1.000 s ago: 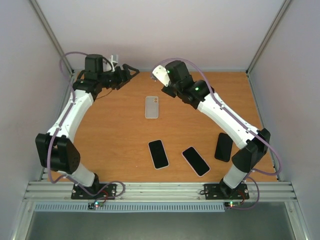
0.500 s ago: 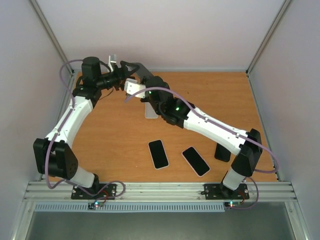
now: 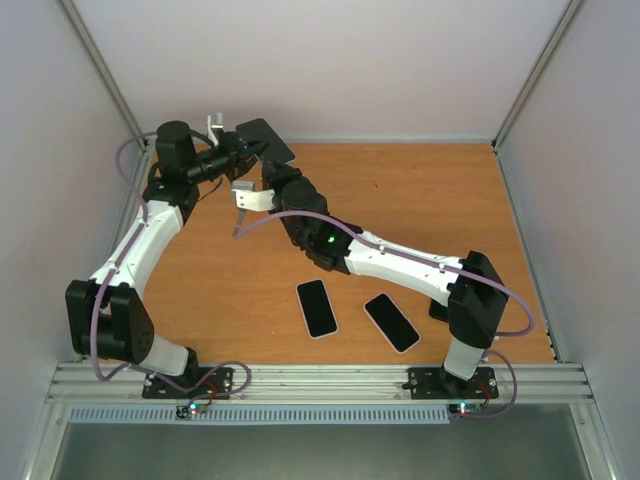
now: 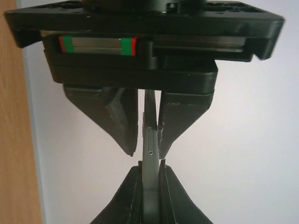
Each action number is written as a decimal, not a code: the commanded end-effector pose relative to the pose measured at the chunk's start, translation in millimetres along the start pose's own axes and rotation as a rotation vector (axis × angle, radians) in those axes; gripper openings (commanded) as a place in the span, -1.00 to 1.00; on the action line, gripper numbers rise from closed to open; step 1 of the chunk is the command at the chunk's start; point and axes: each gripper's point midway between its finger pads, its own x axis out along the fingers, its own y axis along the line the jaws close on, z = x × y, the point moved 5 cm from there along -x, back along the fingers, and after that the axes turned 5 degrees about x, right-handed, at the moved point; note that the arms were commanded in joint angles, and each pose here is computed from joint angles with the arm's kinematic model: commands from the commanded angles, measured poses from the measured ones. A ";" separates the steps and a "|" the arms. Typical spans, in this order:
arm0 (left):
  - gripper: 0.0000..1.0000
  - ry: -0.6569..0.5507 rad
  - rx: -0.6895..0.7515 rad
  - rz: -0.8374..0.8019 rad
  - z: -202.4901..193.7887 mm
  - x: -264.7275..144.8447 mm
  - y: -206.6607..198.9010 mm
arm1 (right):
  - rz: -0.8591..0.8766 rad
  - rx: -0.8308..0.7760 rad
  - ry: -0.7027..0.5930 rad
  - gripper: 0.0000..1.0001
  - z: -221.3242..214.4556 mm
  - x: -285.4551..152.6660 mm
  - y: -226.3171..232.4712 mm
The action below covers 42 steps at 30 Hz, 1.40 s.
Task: Take the phone out of the phone case
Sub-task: Place the phone at the center of the board.
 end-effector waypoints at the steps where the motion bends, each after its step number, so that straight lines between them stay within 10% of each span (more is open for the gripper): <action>1: -0.67 -0.029 0.032 -0.066 3.9 -7.1 -16.7 | -0.182 0.012 -0.015 -0.97 7.3 -6.2 -35.8; 8: -0.99 -0.040 0.019 -0.061 6.7 -8.1 -14.2 | -0.213 -0.016 -0.013 -0.81 6.2 -6.2 -31.6; 15: -0.99 -0.051 0.048 -0.072 13.1 -11.7 -18.5 | -0.197 -0.022 -0.010 0.26 1.7 -9.7 -23.1; 25: -1.00 -0.004 0.275 -0.021 10.7 -16.4 -20.1 | 0.303 0.289 0.128 0.96 -40.0 -37.8 3.7; 42: -0.99 0.141 0.657 -0.283 -42.8 -27.8 -44.4 | 1.083 1.463 0.165 0.97 -95.9 -67.0 -53.5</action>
